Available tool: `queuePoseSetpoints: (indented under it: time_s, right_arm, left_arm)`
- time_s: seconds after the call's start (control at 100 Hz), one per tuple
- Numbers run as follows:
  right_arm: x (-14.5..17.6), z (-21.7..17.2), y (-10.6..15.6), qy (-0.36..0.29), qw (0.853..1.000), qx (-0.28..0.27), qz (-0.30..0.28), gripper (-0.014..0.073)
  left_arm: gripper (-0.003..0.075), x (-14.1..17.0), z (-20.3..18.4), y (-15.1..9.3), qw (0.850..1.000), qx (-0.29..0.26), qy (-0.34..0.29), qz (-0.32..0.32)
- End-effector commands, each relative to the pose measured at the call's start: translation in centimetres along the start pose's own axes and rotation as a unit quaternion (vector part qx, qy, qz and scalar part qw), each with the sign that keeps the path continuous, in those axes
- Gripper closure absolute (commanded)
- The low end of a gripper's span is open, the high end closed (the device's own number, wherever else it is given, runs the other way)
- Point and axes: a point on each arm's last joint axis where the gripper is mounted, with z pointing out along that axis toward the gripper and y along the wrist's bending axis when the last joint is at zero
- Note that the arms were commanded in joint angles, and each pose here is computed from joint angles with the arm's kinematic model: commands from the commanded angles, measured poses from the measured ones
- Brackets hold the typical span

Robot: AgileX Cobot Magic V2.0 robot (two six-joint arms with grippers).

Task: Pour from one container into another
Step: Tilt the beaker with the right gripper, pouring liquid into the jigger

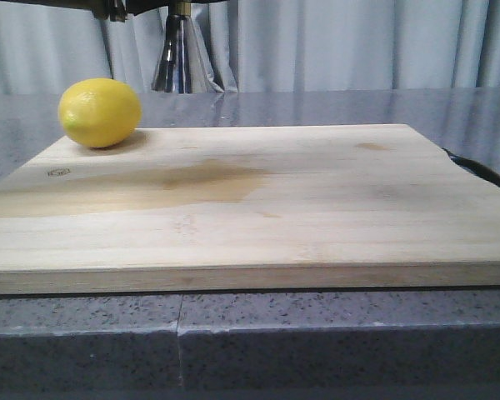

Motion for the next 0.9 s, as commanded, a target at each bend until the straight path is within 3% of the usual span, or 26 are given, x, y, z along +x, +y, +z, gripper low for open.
queuePoseSetpoints:
  time_s: [0.0, 0.89]
  right_arm:
    - [-0.53, -1.37, -2.27, -0.028, 0.998, 0.046, -0.019, 0.0286]
    - [-0.88, -1.43, -2.61, -0.045, 0.995, 0.067, -0.059, 0.0286]
  left_arm:
    - [0.0481, -3.06, -0.19, -0.76, 0.998, 0.008, -0.063, 0.017]
    - [0.0481, -3.06, -0.19, -0.76, 0.998, 0.008, -0.063, 0.017]
